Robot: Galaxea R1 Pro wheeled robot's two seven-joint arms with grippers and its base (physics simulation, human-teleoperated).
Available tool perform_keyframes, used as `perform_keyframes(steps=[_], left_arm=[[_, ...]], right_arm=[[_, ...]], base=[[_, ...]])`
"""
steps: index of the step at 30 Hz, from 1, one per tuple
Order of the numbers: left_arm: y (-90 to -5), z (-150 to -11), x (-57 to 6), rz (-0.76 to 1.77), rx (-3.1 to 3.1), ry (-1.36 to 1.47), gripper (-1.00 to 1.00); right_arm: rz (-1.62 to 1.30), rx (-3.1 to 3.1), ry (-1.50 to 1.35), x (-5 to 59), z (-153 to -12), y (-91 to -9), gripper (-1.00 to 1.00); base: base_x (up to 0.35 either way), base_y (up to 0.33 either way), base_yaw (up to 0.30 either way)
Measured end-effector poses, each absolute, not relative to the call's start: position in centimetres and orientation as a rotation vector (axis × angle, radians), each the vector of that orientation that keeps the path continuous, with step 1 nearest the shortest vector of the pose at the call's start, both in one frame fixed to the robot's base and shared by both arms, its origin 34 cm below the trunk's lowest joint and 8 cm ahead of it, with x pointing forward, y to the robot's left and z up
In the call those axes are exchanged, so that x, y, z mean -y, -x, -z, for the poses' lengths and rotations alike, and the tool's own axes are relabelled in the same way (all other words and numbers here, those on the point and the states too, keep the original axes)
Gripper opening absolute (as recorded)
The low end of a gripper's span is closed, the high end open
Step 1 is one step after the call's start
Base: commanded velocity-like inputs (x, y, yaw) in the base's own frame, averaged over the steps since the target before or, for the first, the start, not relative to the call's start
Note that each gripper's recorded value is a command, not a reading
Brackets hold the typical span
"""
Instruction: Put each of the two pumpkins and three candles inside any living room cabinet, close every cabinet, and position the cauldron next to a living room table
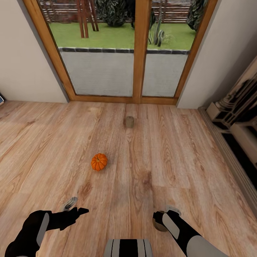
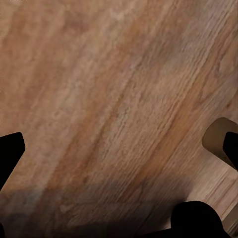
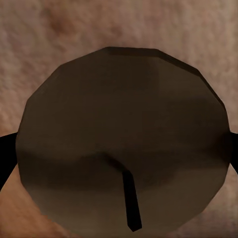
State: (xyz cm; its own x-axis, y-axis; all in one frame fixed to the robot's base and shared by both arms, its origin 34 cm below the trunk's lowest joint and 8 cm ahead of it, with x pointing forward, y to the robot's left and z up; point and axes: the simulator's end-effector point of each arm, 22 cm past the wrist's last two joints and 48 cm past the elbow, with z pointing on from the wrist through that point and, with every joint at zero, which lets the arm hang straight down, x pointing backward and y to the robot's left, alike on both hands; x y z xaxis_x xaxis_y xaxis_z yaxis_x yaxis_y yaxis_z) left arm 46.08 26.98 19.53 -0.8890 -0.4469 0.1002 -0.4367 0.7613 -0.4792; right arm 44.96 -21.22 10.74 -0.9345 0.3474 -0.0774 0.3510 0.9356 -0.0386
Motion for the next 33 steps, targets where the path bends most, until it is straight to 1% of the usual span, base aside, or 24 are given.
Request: perform_keyframes(steps=[33], left_arm=[[-46.32, -19.88, -26.91, 0.795, -2.921, 0.732, 1.0]], right_arm=[[0.077, -3.015, -0.547, 21.18, -11.06, -45.24, -1.0]], base=[[0.0, 0.0, 0.0]])
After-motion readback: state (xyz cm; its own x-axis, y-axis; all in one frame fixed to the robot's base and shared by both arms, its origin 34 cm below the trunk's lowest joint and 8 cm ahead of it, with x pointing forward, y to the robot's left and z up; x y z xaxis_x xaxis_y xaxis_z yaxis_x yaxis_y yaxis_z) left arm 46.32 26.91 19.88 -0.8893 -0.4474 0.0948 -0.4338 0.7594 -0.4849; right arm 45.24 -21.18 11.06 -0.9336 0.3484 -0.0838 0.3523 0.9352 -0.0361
